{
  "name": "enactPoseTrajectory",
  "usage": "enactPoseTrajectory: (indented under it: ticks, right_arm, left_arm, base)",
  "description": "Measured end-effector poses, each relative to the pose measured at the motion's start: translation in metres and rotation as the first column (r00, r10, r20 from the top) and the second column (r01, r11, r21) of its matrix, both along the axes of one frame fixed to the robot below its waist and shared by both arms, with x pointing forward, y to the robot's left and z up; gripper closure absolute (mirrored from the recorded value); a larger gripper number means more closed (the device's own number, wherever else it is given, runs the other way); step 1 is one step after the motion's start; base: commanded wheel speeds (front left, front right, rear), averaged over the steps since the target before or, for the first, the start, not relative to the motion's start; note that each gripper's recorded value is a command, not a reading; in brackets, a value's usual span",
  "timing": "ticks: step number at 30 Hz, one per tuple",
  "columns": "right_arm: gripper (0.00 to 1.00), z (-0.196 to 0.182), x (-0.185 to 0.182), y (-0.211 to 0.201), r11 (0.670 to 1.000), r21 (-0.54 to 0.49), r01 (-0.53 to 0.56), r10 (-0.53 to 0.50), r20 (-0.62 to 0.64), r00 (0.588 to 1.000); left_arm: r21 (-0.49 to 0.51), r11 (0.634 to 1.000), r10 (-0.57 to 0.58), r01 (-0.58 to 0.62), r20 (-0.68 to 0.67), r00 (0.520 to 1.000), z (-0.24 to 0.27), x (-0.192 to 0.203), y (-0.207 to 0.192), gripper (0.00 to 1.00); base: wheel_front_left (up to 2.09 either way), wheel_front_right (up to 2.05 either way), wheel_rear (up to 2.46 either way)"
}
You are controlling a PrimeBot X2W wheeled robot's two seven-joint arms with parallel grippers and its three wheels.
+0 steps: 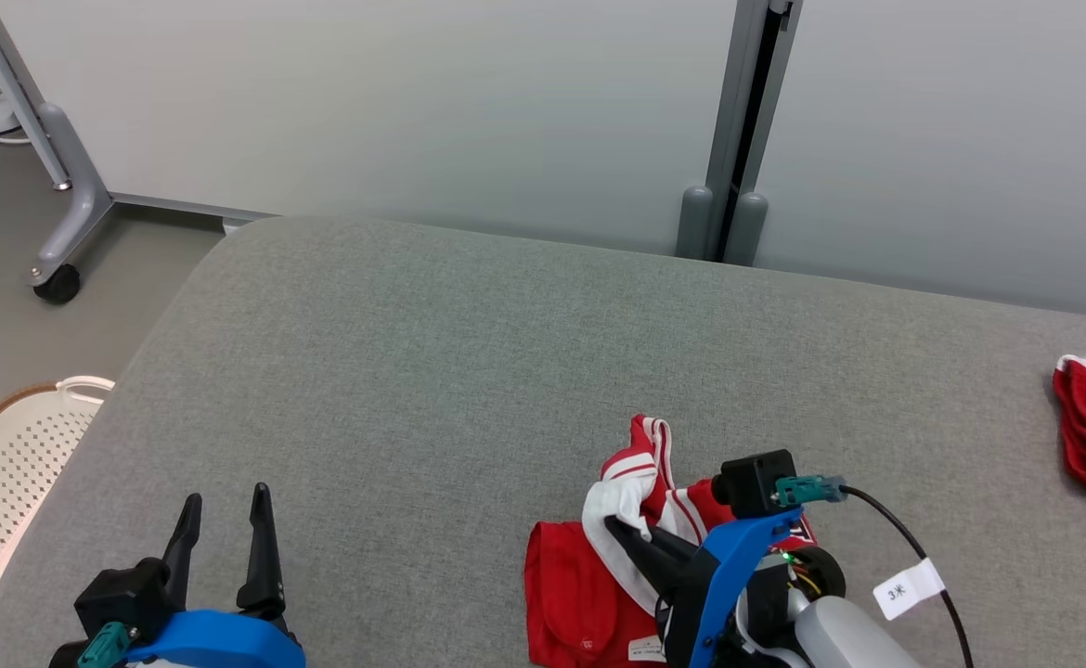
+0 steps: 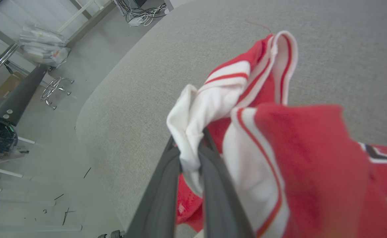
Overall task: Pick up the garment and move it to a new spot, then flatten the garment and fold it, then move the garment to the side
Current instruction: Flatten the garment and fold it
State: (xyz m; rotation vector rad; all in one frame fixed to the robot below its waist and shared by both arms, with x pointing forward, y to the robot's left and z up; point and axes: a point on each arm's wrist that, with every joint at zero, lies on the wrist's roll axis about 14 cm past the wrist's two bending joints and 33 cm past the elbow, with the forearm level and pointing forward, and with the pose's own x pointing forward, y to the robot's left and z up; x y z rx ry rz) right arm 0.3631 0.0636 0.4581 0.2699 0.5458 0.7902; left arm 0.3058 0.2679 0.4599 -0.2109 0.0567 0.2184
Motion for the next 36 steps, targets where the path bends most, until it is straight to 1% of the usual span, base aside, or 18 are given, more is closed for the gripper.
enactPoseTrajectory:
  ticks: [1,2,3,4,7,10,12,15,17,21,23,25,28,31,33,34,35,36]
  right_arm:
    - [1.00,-0.001,0.000,0.003,1.000,0.013,-0.003,0.003,-0.007,1.000]
    - [0.83,-0.004,-0.002,0.007,1.000,0.018,-0.012,0.013,-0.018,1.000]
    - [0.01,-0.005,-0.004,0.010,0.999,0.032,-0.017,0.018,-0.035,0.999]
    - [0.00,-0.006,-0.007,0.013,0.998,0.053,-0.019,0.022,-0.054,0.998]
    - [0.00,0.003,-0.009,0.019,0.992,0.122,-0.016,0.024,-0.067,0.997]
    - [0.00,0.027,-0.004,0.023,0.977,0.215,0.003,0.005,-0.037,0.999]
    - [0.00,0.051,0.001,0.024,0.966,0.257,-0.004,-0.008,0.048,0.999]
    - [0.00,0.091,0.018,0.007,0.939,0.342,0.038,-0.102,0.171,0.980]
    - [0.00,0.108,0.035,-0.026,0.928,0.358,0.100,-0.198,0.249,0.948]
    - [0.00,0.111,0.059,-0.105,0.907,0.323,0.270,-0.377,0.334,0.864]
    - [0.00,0.098,0.065,-0.144,0.901,0.243,0.358,-0.428,0.374,0.823]
    - [0.00,0.086,0.066,-0.172,0.877,0.210,0.432,-0.480,0.367,0.797]
    - [0.00,0.065,0.062,-0.185,0.867,0.144,0.477,-0.495,0.354,0.794]
    - [0.00,0.047,0.058,-0.176,0.876,0.096,0.473,-0.478,0.310,0.822]
    - [0.26,0.032,0.053,-0.159,0.893,0.068,0.445,-0.447,0.250,0.859]
    - [0.53,0.026,0.052,-0.150,0.903,0.051,0.426,-0.426,0.231,0.875]
    - [1.00,0.021,0.053,-0.142,0.913,0.028,0.408,-0.404,0.208,0.891]
    - [1.00,0.012,0.054,-0.136,0.926,-0.029,0.377,-0.366,0.187,0.912]
  left_arm:
    - [0.000,1.000,0.002,-0.002,-0.003,1.000,-0.001,0.000,0.001,0.00]
    - [0.000,1.000,0.003,-0.003,-0.004,1.000,-0.001,0.000,0.001,0.00]
    - [0.000,1.000,0.003,-0.003,-0.004,1.000,-0.001,0.001,0.001,0.00]
    - [-0.001,1.000,0.003,-0.003,-0.005,1.000,-0.001,0.002,0.000,0.00]
    - [-0.004,1.000,-0.005,0.005,-0.008,1.000,-0.002,0.007,-0.003,0.00]
    - [-0.009,1.000,-0.021,0.021,-0.008,1.000,-0.002,0.012,-0.008,0.00]
    - [-0.014,0.999,-0.031,0.031,-0.005,0.999,-0.002,0.016,-0.011,0.00]
    - [-0.017,0.999,-0.043,0.043,-0.004,0.999,-0.002,0.020,-0.014,0.00]
    - [-0.021,0.999,-0.050,0.050,-0.001,0.999,-0.001,0.021,-0.016,0.00]
    - [-0.022,0.998,-0.058,0.058,0.013,0.998,0.003,0.024,-0.020,0.00]
    - [-0.022,0.998,-0.058,0.059,0.019,0.998,0.004,0.024,-0.020,0.00]
    - [-0.024,0.998,-0.058,0.058,0.022,0.998,0.005,0.025,-0.020,0.00]
    - [-0.023,0.998,-0.062,0.062,0.024,0.998,0.006,0.026,-0.021,0.00]
    - [-0.022,0.998,-0.065,0.065,0.020,0.998,0.004,0.027,-0.022,0.00]
    - [-0.022,0.997,-0.067,0.068,0.017,0.998,0.004,0.029,-0.023,0.00]
    - [-0.022,0.997,-0.072,0.073,0.017,0.997,0.003,0.030,-0.024,0.00]
    - [-0.022,0.997,-0.076,0.077,0.015,0.997,0.003,0.030,-0.025,0.00]
    - [-0.022,0.996,-0.082,0.082,0.015,0.997,0.003,0.031,-0.027,0.00]
  base:
    - [0.00,0.00,0.00]
    - [0.00,0.00,0.00]
    - [0.00,0.00,0.00]
    - [0.00,0.00,0.00]
    - [0.00,0.00,0.00]
    - [0.00,0.00,0.00]
    - [0.00,0.00,0.00]
    - [0.00,0.00,0.00]
    - [0.00,0.00,0.00]
    - [0.00,0.00,0.00]
    - [0.00,0.00,0.00]
    - [0.00,0.00,0.00]
    - [0.00,0.00,0.00]
    - [0.00,0.00,0.00]
    - [0.00,0.00,0.00]
    - [0.00,0.00,0.00]
    - [0.00,0.00,0.00]
    - [0.00,0.00,0.00]
